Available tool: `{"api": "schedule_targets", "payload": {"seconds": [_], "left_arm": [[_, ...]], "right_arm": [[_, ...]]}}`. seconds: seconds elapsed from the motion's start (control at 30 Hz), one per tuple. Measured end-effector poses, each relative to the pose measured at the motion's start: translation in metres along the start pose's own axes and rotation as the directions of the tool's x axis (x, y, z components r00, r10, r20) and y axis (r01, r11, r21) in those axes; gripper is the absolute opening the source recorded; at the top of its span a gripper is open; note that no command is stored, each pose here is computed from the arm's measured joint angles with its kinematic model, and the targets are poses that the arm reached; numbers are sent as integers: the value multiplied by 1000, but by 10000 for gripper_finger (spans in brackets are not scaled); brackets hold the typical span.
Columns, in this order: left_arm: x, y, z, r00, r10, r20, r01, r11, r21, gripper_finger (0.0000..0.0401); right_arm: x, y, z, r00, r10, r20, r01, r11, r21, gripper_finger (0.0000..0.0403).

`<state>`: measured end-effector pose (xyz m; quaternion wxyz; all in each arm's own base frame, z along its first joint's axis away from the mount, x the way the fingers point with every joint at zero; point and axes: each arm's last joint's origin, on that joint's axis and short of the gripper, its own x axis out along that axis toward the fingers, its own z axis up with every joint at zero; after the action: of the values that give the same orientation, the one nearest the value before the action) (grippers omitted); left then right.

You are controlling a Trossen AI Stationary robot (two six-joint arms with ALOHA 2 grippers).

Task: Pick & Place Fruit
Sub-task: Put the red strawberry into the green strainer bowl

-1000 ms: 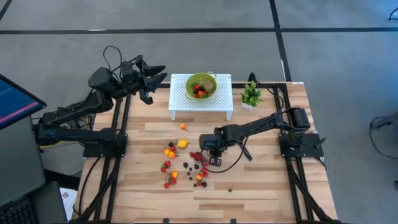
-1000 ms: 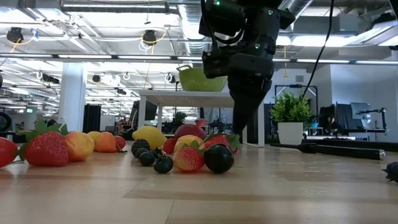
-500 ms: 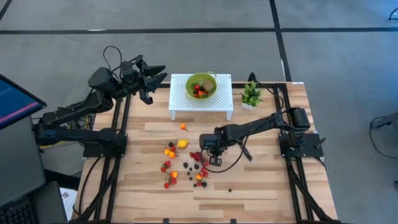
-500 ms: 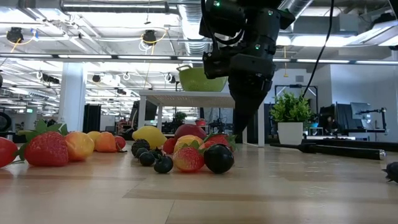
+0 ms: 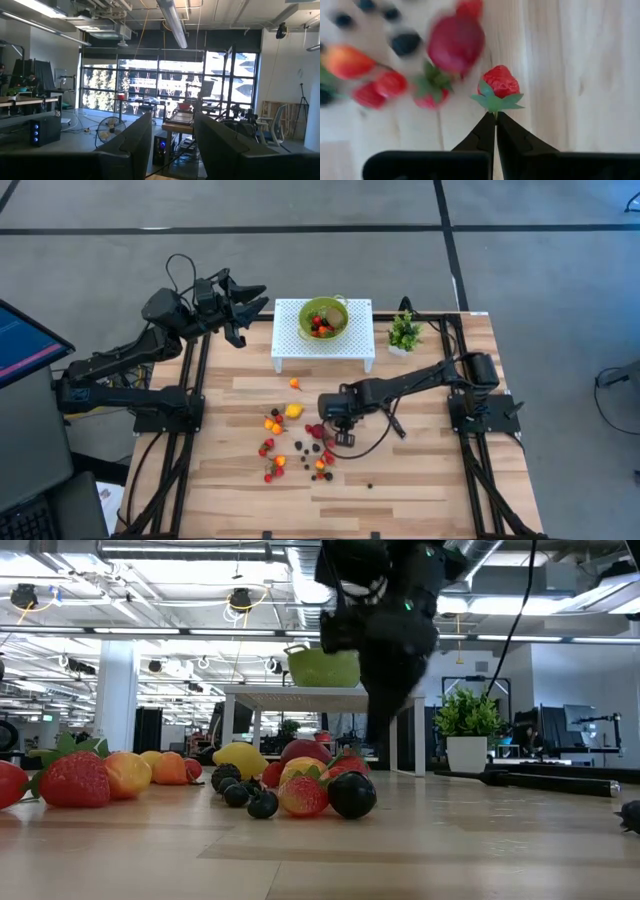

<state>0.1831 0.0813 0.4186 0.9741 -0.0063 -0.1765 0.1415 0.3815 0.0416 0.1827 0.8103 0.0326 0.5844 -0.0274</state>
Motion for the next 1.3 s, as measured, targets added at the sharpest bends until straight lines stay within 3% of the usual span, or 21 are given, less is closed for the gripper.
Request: {"api": "schedule_targets", "payload": {"seconds": [0.27,0.5,0.73,0.93,1.3], "left_arm": [[0,0,0,1000,0,0,0,1000,0,142],[0,0,0,1000,0,0,0,1000,0,142],[0,0,0,1000,0,0,0,1000,0,142],[0,0,0,1000,0,0,0,1000,0,142],[0,0,0,1000,0,0,0,1000,0,142]], "right_arm": [[-60,-15,57,970,-3,242,42,986,-158,2],[-113,-56,87,922,-70,381,155,968,-198,1],[-151,-108,92,904,-156,399,218,969,-115,1],[-158,-146,86,906,-214,366,242,970,-33,1],[-157,-179,68,941,-242,237,240,970,38,1]]}}
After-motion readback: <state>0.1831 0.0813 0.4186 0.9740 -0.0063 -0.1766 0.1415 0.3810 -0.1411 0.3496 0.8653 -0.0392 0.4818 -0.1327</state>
